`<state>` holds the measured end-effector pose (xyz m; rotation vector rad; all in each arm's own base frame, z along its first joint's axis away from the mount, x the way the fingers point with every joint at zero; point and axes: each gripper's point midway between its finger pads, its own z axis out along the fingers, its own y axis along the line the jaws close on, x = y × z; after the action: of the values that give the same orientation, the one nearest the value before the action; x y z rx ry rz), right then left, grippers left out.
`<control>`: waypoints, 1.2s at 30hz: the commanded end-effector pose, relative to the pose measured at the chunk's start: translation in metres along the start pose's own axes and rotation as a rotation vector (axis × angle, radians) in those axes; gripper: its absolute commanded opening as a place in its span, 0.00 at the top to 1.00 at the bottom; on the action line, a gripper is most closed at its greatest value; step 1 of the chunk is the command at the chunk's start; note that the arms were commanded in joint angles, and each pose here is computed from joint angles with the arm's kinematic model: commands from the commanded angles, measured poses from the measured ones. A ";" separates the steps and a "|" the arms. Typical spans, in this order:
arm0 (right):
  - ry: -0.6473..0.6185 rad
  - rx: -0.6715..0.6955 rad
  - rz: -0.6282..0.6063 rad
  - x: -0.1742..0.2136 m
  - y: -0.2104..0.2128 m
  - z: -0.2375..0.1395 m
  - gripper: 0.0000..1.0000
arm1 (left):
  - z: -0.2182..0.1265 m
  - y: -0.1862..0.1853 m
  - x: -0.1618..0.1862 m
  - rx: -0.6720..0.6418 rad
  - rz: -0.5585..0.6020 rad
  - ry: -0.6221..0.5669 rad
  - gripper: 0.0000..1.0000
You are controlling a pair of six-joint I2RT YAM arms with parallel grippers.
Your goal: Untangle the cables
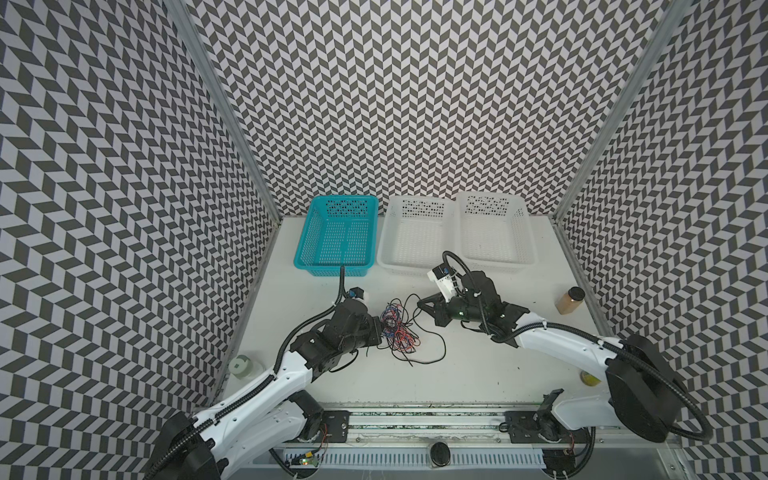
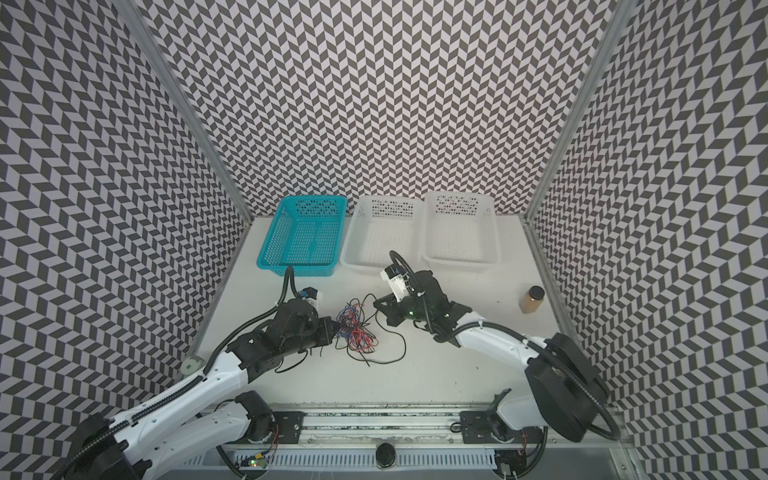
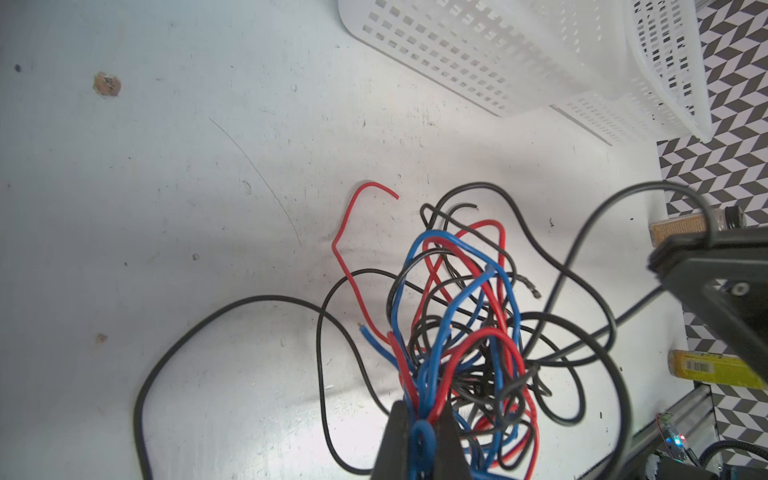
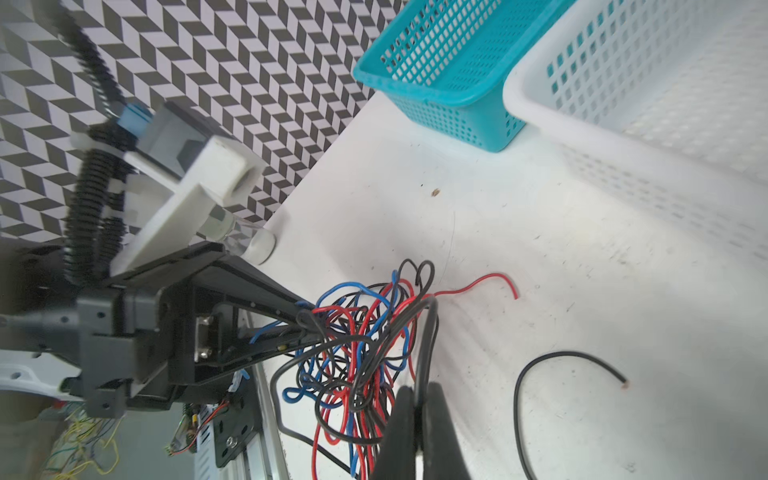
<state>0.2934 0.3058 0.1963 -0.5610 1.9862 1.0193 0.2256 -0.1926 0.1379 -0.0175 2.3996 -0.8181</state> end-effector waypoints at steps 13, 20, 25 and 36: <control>-0.322 0.289 -0.165 -0.129 0.031 -0.127 1.00 | 0.009 0.018 0.014 -0.046 0.012 0.018 1.00; -0.399 0.323 -0.177 -0.180 0.063 -0.186 1.00 | 0.015 0.026 0.019 -0.076 0.028 0.036 1.00; -0.473 0.313 -0.200 -0.212 0.089 -0.222 1.00 | 0.017 0.026 0.019 -0.071 0.030 0.026 1.00; -0.513 0.365 -0.266 -0.270 0.110 -0.242 1.00 | 0.019 0.020 0.018 -0.006 0.041 -0.012 1.00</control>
<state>0.2493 0.1749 0.5507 -0.2940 1.5158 0.6149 0.2221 -0.1865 0.0977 0.0019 2.4390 -0.7601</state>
